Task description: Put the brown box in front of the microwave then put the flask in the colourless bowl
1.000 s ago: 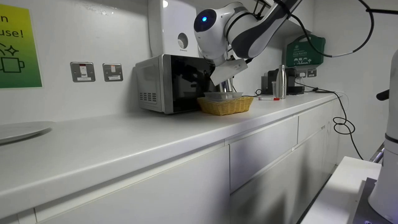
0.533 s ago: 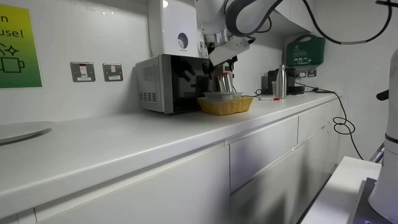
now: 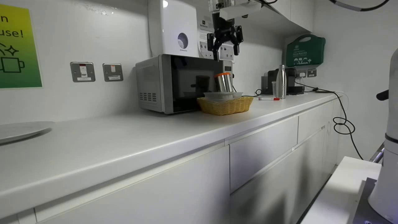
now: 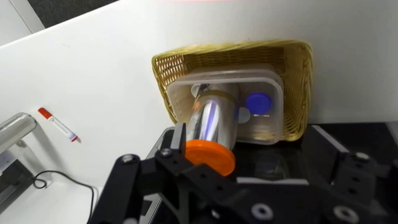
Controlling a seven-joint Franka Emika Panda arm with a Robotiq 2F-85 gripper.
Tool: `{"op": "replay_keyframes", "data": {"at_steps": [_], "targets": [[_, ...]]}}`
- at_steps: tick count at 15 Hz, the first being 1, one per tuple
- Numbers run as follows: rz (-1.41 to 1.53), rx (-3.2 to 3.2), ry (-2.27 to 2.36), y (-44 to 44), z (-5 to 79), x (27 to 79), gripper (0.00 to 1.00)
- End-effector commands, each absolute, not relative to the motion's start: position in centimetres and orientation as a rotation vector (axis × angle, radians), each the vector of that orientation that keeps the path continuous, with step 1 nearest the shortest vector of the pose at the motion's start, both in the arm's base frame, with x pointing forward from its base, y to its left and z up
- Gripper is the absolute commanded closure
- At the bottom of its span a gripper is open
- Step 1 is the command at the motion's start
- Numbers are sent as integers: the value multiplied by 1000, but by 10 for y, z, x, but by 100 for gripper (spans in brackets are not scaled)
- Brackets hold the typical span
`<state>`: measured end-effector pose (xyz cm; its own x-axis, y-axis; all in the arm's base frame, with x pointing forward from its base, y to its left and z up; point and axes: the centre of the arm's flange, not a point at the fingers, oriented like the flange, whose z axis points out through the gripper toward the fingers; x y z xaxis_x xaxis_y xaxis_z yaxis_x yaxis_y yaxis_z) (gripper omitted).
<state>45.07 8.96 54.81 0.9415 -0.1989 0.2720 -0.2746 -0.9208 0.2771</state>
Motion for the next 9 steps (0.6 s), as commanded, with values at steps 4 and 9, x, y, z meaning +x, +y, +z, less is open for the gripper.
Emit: {"op": "replay_keyframes", "data": {"at_steps": [4,9], "targets": [[-83,2949,-114,79,530,445,0],[-34,2936,-130,83,523,442,0]]}}
